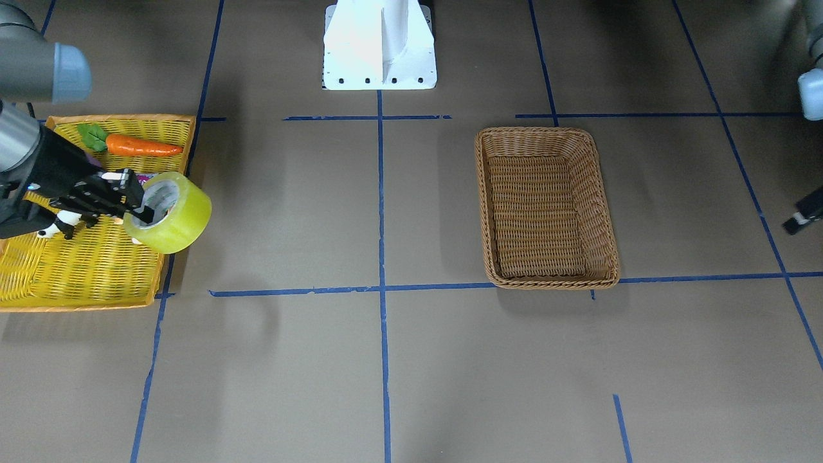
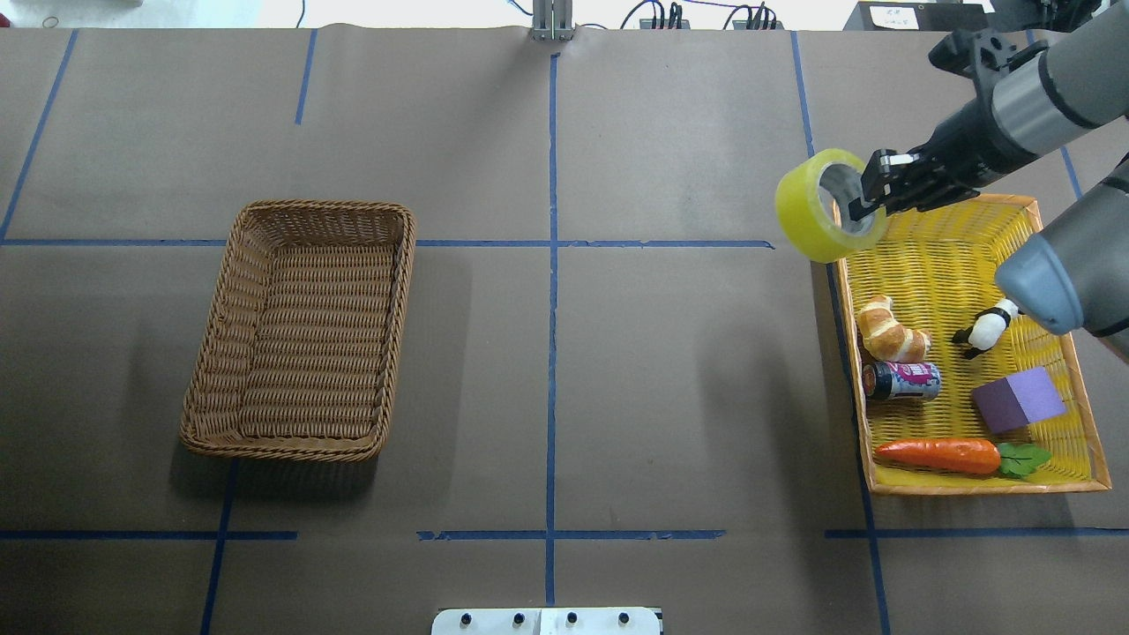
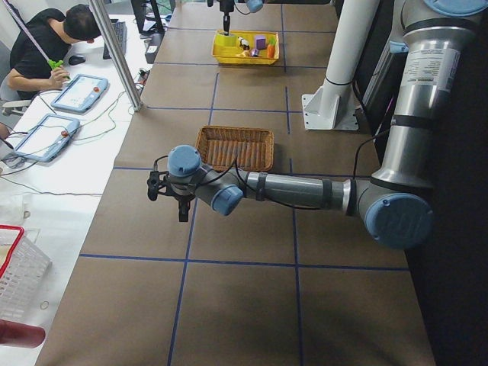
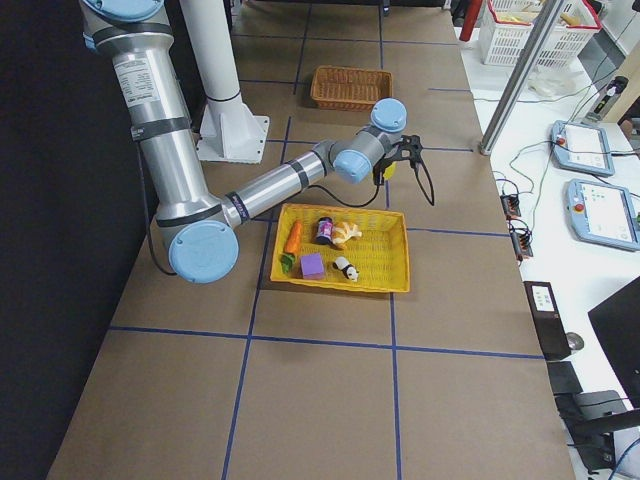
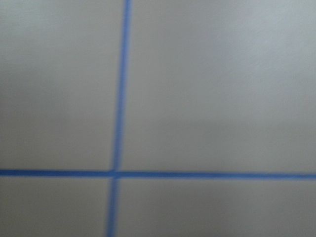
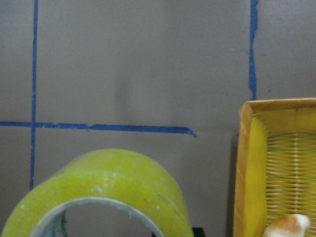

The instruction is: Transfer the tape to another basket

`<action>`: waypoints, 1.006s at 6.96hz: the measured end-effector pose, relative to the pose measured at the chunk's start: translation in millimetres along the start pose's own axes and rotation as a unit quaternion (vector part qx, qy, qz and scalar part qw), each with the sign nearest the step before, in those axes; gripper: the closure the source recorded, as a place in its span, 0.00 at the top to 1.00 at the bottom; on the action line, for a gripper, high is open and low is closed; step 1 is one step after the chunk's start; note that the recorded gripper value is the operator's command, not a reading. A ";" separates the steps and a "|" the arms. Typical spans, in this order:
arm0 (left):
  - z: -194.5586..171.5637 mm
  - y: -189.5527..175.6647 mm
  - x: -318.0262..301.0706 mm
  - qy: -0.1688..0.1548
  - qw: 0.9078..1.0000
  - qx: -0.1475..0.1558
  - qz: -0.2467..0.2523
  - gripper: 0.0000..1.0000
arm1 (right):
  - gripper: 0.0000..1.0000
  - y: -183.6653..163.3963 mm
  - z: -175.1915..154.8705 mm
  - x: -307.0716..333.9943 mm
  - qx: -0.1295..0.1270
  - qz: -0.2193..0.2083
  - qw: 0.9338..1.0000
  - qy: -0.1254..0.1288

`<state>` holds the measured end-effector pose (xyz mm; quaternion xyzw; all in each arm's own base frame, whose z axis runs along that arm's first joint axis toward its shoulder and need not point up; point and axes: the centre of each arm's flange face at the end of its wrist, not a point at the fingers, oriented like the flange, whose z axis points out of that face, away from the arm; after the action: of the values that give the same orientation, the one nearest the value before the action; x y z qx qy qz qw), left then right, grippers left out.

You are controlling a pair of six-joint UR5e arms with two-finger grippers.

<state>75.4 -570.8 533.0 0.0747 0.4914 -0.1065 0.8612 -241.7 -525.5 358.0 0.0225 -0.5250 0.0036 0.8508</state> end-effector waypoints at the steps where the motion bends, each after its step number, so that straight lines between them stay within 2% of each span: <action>1: 12.9 3.5 59.4 0.035 0.999 -0.001 -0.034 1.00 | 0.00 10.3 3.2 -14.7 -0.005 0.001 1.000 -0.007; 2: 25.7 14.3 118.1 0.063 0.996 -0.015 -0.062 1.00 | 0.00 21.9 4.1 -31.8 -0.005 0.008 1.000 -0.024; 4: 48.3 45.8 206.9 0.097 0.990 -0.049 -0.090 1.00 | 0.00 50.4 23.5 -65.9 0.011 0.035 0.995 -0.093; 5: 52.3 60.5 243.4 0.117 0.986 -0.063 -0.098 1.00 | 0.00 66.1 37.2 -82.1 0.025 0.049 0.989 -0.134; 7: 48.1 93.6 289.9 0.189 0.973 -0.085 -0.106 1.00 | 0.00 92.9 50.3 -107.2 0.042 0.069 0.974 -0.211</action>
<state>282.8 -523.4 309.6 -0.0321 0.6577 -0.1393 0.7396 -337.5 -432.8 288.0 0.0226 -0.6925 0.0797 0.7167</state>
